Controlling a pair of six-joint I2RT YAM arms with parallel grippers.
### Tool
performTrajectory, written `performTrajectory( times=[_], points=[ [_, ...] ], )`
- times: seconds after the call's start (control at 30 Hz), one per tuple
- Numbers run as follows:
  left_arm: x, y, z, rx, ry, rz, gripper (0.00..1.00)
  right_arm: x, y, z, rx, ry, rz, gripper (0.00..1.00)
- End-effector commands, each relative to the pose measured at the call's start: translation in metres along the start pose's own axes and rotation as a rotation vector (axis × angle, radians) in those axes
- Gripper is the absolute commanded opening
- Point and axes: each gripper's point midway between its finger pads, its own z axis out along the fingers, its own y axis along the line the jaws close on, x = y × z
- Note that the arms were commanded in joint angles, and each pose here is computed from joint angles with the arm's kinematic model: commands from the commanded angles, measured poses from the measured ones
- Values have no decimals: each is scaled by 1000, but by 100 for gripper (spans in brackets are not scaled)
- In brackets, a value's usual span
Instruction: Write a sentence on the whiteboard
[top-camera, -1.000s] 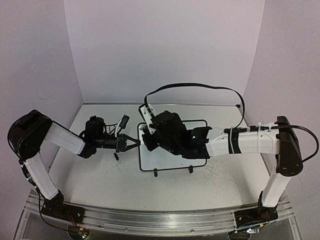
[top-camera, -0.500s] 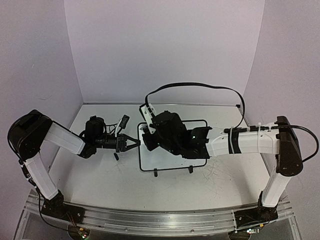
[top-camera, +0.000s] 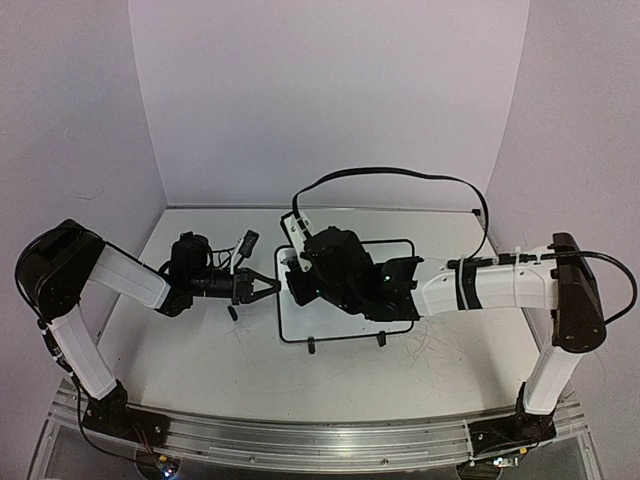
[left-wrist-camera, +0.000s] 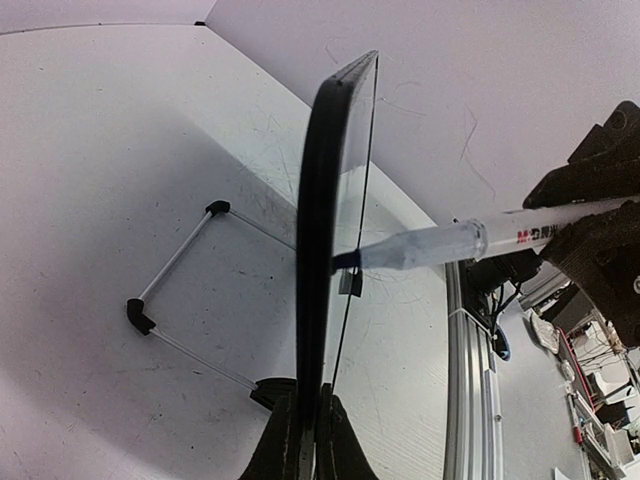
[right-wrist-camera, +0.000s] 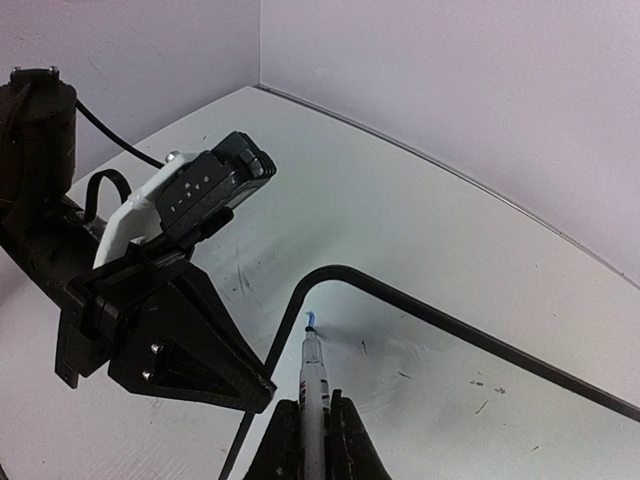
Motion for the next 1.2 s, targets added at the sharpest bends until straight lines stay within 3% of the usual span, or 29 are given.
performTrajectory(
  times=[0.0, 0.6, 1.17],
  points=[
    [-11, -19, 0, 50, -10, 53, 0, 1, -5, -5, 17, 2, 20, 0],
    [-12, -20, 0, 53, -9, 54, 0, 22, -8, -8, 15, 43, 52, 0],
    [-10, -23, 1, 57, -4, 56, 0, -1, -15, -6, 76, -9, 46, 0]
  ],
)
